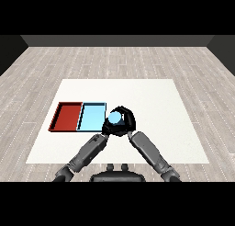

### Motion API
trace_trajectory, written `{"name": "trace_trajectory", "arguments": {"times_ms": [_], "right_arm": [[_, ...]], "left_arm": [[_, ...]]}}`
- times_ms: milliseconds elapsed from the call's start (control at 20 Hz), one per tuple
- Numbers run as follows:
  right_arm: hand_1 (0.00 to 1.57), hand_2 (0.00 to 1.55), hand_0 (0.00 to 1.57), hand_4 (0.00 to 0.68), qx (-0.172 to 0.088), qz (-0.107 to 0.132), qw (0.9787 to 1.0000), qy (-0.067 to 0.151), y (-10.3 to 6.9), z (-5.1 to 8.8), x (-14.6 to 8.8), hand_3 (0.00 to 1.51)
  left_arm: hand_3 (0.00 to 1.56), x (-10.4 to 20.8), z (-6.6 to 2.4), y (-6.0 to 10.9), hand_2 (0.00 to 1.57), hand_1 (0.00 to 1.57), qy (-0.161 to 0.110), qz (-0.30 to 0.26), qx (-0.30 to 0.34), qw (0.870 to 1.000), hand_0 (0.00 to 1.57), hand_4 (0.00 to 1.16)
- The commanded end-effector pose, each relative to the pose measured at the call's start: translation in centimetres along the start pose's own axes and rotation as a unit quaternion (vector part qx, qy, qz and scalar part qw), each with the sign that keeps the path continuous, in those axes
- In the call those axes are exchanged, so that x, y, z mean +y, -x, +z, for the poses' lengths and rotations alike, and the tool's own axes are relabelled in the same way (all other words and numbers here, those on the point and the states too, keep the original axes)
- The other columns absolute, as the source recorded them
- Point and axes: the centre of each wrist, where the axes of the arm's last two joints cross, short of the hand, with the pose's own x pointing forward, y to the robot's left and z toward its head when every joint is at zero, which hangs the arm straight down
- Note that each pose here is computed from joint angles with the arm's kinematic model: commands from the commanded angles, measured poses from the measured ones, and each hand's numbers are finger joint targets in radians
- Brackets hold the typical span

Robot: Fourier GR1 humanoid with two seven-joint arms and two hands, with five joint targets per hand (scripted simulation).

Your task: Pick the blue can and put it in the blue box

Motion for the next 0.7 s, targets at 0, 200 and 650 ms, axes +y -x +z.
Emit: {"name": "trace_trajectory", "arguments": {"times_ms": [0,200,650], "right_arm": [[1.46,1.44,1.46,0.634,0.003,-0.031,0.9995,0.001,-0.1,0.5,0.9,1.4],[1.44,1.44,1.44,0.618,-0.001,-0.041,0.9991,0.014,-2.3,0.4,0.4,1.39],[0.0,0.0,0.0,0.0,0.029,-0.004,0.9988,-0.04,-0.1,-0.1,-0.3,0.0]], "left_arm": [[1.46,-0.9,-0.4,0.5,1.57,1.57,-0.017,0.028,-0.007,0.999,1.57,0.82],[1.5,0.9,-1.57,-0.2,1.57,1.57,-0.02,0.027,-0.025,0.999,1.57,0.95],[1.54,-0.2,-1.17,1.1,1.57,1.57,-0.026,0.011,-0.081,0.996,1.57,1.12]]}}
